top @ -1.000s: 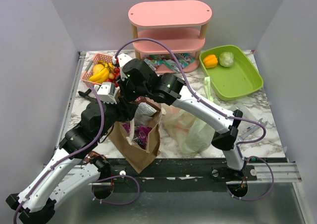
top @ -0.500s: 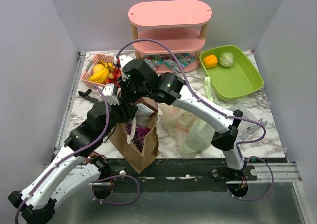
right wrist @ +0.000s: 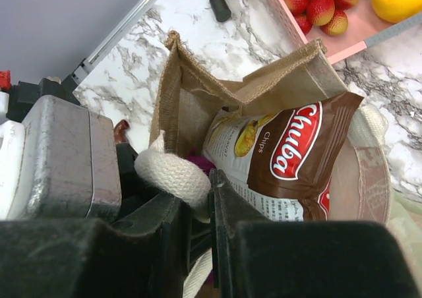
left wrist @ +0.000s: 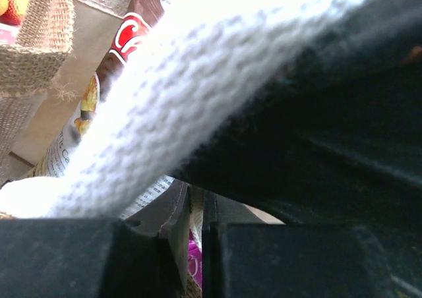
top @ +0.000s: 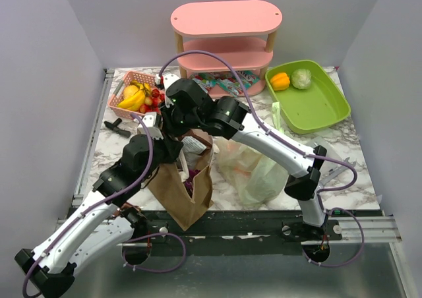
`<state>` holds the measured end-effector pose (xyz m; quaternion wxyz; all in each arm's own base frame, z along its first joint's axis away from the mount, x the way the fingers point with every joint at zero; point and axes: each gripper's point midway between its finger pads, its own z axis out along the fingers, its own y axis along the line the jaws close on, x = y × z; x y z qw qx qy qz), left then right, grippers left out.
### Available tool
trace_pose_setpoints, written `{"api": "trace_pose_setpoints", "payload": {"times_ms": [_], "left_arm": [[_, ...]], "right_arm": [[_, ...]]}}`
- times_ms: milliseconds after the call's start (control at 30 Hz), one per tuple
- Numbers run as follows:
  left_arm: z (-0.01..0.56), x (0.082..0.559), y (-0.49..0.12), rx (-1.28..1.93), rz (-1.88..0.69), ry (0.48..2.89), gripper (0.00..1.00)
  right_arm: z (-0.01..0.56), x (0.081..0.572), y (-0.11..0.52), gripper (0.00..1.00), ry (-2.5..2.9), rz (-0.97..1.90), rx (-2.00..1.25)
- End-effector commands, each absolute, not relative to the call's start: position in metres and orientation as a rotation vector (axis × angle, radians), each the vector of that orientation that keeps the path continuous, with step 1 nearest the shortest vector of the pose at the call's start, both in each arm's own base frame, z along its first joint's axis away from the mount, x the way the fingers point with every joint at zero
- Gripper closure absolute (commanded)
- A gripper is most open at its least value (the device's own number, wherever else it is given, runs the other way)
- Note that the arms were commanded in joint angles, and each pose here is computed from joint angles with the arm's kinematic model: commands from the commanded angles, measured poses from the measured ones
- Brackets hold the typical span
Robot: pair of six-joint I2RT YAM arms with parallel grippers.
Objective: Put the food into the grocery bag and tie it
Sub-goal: Adjust the grocery bag at the center of the board.
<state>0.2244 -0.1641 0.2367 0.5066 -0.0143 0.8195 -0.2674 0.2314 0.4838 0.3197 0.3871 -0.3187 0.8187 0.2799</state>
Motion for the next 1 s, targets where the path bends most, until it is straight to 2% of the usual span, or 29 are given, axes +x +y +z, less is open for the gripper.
{"api": "trace_pose_setpoints", "payload": {"times_ms": [0, 33, 133, 200, 300, 533, 800, 967], "left_arm": [[0.236, 0.214, -0.173, 0.062, -0.689, 2.001, 1.00], [0.242, 0.212, -0.174, 0.073, -0.708, 1.982, 1.00], [0.263, 0.201, -0.177, 0.121, -0.782, 1.917, 1.00], [0.277, 0.191, -0.177, 0.153, -0.827, 1.872, 1.00], [0.295, 0.176, -0.171, 0.179, -0.863, 1.830, 1.00], [0.325, 0.144, -0.141, 0.176, -0.852, 1.775, 1.00], [0.336, 0.125, -0.101, 0.045, -0.793, 1.752, 1.00], [0.338, 0.111, -0.073, -0.121, -0.802, 1.733, 1.00]], "right_arm": [[0.372, 0.213, 0.490, 0.78, 1.969, 0.881, -0.760], [0.371, 0.215, 0.488, 0.71, 1.973, 0.861, -0.751], [0.370, 0.225, 0.480, 0.30, 1.980, 0.793, -0.710], [0.372, 0.233, 0.471, 0.17, 1.974, 0.736, -0.675], [0.377, 0.247, 0.454, 0.13, 1.959, 0.629, -0.613], [0.383, 0.256, 0.428, 0.10, 1.932, 0.529, -0.541], [0.400, 0.247, 0.416, 0.05, 1.903, 0.596, -0.499], [0.383, 0.248, 0.412, 0.04, 1.945, 0.546, -0.509]]}}
